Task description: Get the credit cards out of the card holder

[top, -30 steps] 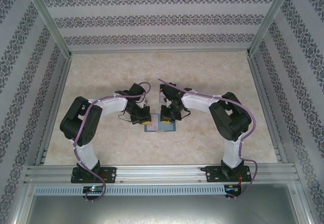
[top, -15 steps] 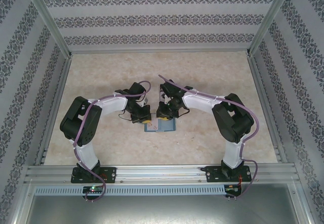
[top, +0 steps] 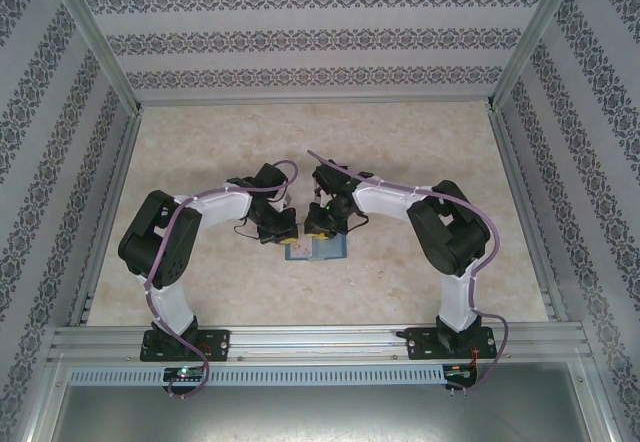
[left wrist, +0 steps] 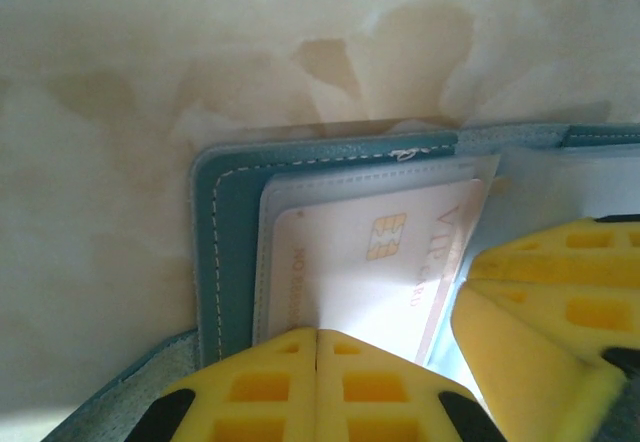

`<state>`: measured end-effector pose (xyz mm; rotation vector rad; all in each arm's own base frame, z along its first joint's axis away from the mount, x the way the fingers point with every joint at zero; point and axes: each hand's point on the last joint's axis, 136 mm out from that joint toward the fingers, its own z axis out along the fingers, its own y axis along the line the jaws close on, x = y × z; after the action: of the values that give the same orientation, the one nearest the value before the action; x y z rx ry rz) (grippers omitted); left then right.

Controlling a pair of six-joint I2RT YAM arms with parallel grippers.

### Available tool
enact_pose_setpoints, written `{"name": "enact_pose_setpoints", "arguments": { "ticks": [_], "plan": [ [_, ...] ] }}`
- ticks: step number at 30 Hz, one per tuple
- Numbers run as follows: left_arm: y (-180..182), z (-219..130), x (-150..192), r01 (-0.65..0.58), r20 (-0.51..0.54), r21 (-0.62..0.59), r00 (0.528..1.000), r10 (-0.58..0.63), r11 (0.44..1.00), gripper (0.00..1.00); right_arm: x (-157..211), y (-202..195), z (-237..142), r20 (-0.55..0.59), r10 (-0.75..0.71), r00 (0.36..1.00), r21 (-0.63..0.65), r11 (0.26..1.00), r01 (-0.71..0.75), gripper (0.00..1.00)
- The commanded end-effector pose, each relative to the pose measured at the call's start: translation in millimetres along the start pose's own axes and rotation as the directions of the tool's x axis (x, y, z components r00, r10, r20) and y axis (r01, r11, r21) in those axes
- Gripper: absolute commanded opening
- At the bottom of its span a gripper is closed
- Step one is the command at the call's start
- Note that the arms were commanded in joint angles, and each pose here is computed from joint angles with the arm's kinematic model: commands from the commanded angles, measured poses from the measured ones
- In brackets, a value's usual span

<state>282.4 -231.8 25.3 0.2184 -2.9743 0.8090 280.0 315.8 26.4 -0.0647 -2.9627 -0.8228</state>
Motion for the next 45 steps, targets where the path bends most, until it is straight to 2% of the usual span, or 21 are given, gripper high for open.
{"name": "enact_pose_setpoints", "arguments": {
  "ticks": [1,11,20,32,40,45],
  "plan": [
    [13,8,9,0.003,-0.026,-0.041,1.000,-0.004,0.999,0.01,6,-5,10,-0.027,-0.004,1.000,0.026,1.000,0.005,0.22],
    [15,8,9,0.005,-0.030,-0.050,1.000,-0.007,0.999,0.01,9,-13,17,-0.035,0.003,0.999,0.054,0.999,-0.001,0.16],
    [18,4,11,-0.001,-0.028,-0.073,1.000,-0.001,0.997,0.01,8,-31,11,-0.012,0.008,1.000,0.139,0.990,-0.006,0.14],
    [17,-1,11,-0.006,-0.020,-0.080,1.000,0.005,0.997,0.03,3,-40,-1,0.026,0.016,1.000,0.157,0.987,-0.019,0.12],
    [13,-5,10,-0.009,-0.013,-0.075,1.000,0.008,0.997,0.04,3,-30,-14,0.038,0.007,0.999,0.106,0.994,-0.011,0.12],
    [12,-4,10,-0.008,-0.015,-0.067,1.000,0.007,0.998,0.04,6,-6,-18,0.033,0.011,0.999,-0.017,1.000,-0.010,0.17]
  ]
}}
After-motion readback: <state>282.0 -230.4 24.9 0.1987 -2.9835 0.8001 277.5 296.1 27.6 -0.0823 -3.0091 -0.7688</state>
